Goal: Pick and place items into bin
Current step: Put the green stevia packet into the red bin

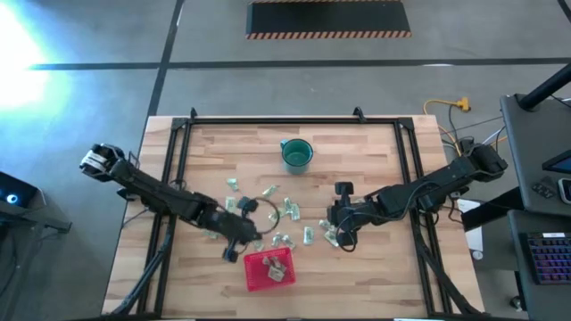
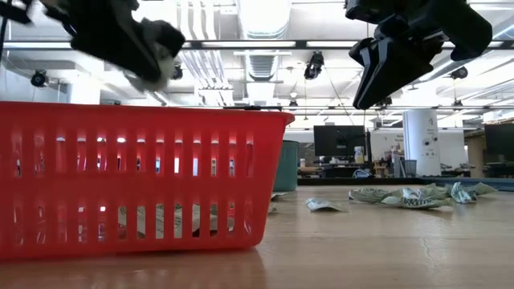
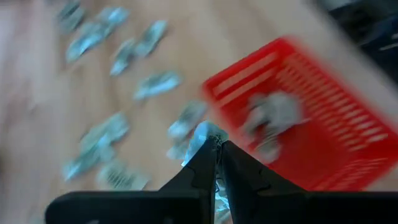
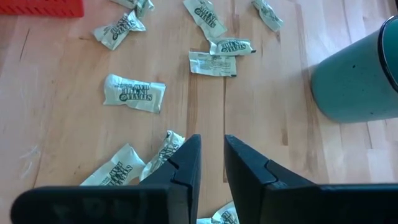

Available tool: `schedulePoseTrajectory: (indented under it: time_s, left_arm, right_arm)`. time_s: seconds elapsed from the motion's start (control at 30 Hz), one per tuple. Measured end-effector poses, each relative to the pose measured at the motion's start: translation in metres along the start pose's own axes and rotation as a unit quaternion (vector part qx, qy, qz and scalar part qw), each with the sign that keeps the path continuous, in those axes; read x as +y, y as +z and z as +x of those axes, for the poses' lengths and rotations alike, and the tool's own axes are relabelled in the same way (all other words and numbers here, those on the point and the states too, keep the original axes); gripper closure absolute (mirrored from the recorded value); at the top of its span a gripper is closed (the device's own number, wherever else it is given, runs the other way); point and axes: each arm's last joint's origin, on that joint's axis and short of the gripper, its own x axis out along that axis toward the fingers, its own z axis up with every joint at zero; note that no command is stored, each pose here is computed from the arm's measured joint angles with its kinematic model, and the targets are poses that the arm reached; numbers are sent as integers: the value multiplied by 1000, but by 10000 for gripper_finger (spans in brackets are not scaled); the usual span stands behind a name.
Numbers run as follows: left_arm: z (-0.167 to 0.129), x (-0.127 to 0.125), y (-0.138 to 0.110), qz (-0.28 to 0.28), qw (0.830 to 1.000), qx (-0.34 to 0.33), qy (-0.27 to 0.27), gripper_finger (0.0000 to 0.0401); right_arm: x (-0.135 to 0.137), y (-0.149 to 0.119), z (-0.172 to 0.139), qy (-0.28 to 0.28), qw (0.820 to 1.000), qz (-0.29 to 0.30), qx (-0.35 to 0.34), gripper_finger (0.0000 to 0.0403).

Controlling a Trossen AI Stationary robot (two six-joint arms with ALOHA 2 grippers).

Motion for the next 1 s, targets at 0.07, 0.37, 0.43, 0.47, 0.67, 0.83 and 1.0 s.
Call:
schedulePoseTrajectory:
  time_s: [0.07, 0.37, 0.43, 0.47, 0.67, 0.83, 1.0]
  left_arm:
    - [1, -7, 5, 26, 999, -28, -37, 395]
    - [20, -23, 4, 74, 985, -60, -146, 395]
    - [29, -26, -1, 74, 983, -45, -161, 395]
    - [33, -26, -3, 74, 983, -36, -164, 395]
    - [45, -28, 0, 73, 983, -26, -165, 395]
    - [45, -28, 4, 73, 983, -31, -165, 395]
    - [45, -28, 3, 73, 983, -30, -164, 390]
  right_arm:
    - [0, 0, 0, 0, 1000, 0, 0, 342]
    - [0, 0, 0, 0, 1000, 1, 0, 342]
    - [0, 0, 0, 0, 1000, 2, 0, 340]
    - [0, 0, 0, 0, 1000, 2, -1, 340]
    - [0, -1, 1, 0, 1000, 2, 0, 344]
    - [0, -1, 1, 0, 1000, 1, 1, 344]
    - [0, -2, 1, 0, 1000, 12, 3, 339]
